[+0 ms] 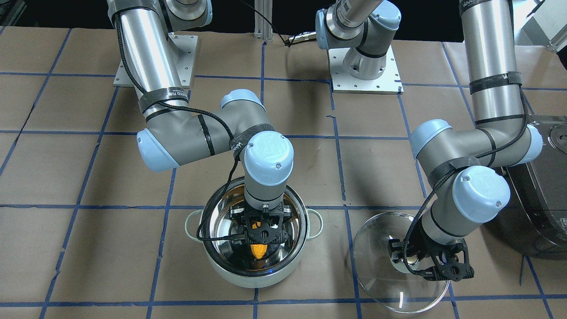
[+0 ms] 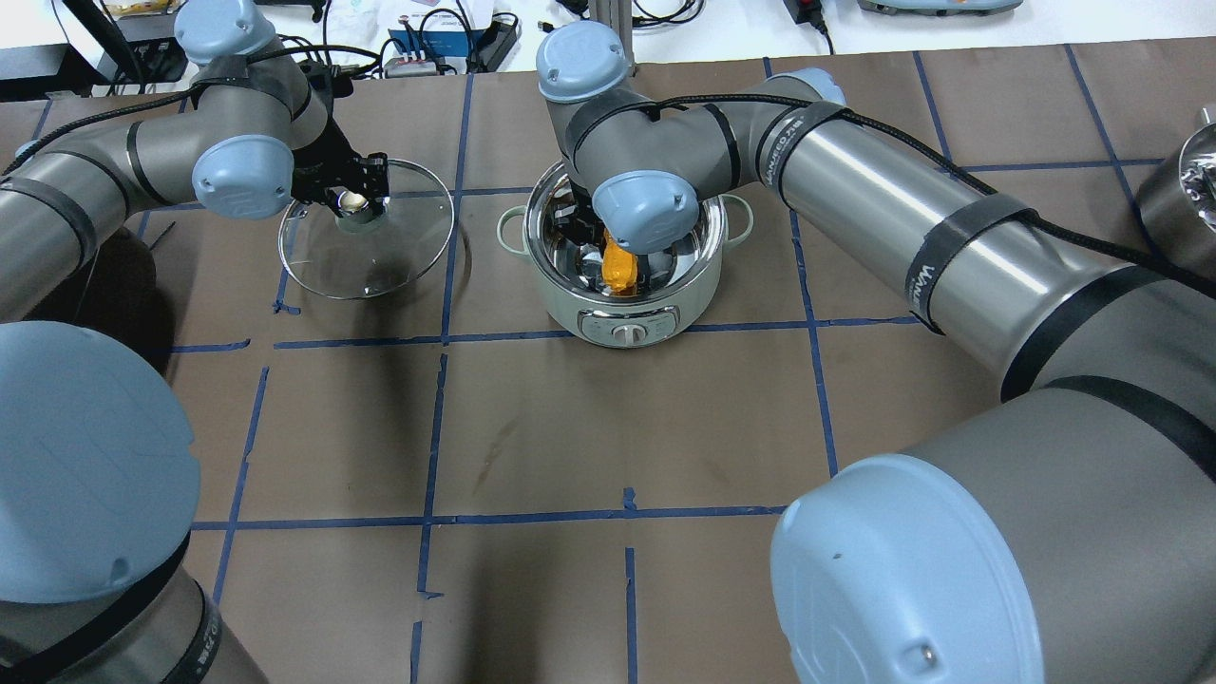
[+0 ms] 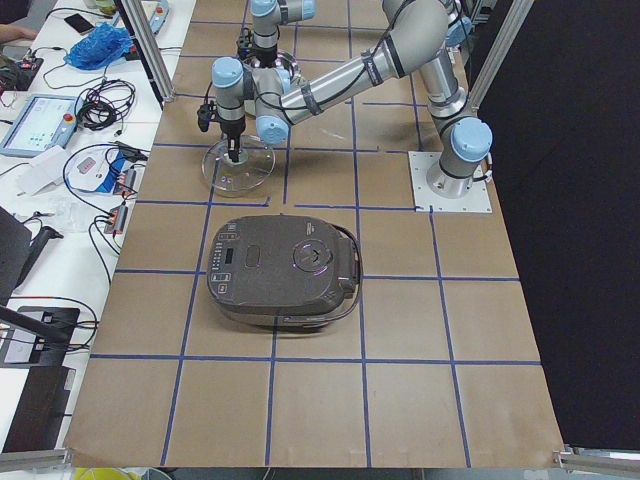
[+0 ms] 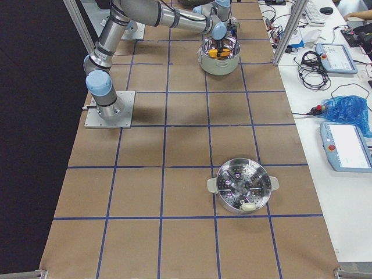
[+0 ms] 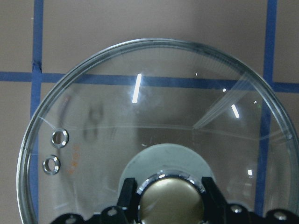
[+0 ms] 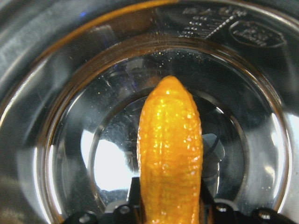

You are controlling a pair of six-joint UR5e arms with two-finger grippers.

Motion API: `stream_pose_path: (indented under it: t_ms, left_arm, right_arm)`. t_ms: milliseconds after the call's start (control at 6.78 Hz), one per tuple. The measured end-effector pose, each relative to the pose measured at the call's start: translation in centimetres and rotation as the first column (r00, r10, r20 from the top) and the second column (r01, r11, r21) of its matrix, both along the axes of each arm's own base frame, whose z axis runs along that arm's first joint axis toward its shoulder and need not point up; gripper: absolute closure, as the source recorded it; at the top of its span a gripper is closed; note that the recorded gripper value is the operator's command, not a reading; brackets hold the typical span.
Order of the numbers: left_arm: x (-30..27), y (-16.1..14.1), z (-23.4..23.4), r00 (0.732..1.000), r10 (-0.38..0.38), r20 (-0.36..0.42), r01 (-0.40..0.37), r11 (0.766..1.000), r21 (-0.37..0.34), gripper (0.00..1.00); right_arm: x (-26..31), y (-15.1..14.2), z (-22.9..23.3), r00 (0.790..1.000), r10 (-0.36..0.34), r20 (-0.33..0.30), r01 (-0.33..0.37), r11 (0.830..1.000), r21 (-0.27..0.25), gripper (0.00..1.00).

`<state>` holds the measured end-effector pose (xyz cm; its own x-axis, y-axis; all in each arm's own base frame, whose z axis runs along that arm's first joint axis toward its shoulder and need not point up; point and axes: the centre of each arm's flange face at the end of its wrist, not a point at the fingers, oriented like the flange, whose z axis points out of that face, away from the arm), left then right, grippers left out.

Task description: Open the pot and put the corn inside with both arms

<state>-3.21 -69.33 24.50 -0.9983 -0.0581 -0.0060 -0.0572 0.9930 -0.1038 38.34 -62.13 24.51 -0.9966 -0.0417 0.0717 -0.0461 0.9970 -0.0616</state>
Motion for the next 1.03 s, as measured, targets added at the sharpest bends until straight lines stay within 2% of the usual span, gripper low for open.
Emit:
stream_pose_path:
  t_ms: [148,295,443,590,885,1033]
  left_arm:
    - [0.1,-0.1,-0.5,1.0,-0.001,0.0,0.001,1.0,0.006,0.81]
    - [0.3,-0.1,-0.7,1.0,0.002,-0.001,-0.002,1.0,0.009,0.81]
    - [0.7,-0.1,-0.8,1.0,0.007,-0.001,-0.007,1.0,0.007,0.69]
    - [1.1,-0.2,-0.8,1.0,0.012,-0.001,-0.012,1.0,0.005,0.01]
    - [1.5,-0.2,-0.9,1.0,0.02,0.0,-0.02,1.0,0.01,0.0]
    - [1.5,-0.1,-0.8,1.0,0.025,0.0,-0.025,1.0,0.012,0.0]
  right_arm:
    - [-0.2,0.0,-0.2,1.0,-0.001,-0.001,0.001,1.0,0.002,0.8]
    - [-0.2,0.0,-0.3,1.0,-0.002,-0.001,0.002,1.0,0.003,0.47]
    - [-0.2,0.0,-0.4,1.0,-0.004,0.0,0.004,1.0,0.004,0.01]
    - [-0.2,0.0,-0.4,1.0,-0.004,0.002,0.004,1.0,0.005,0.0]
    - [-0.3,-0.1,0.8,1.0,-0.004,0.009,0.004,1.0,-0.012,0.0]
    - [-0.5,-0.1,4.1,1.0,-0.006,0.03,0.008,0.999,-0.054,0.0]
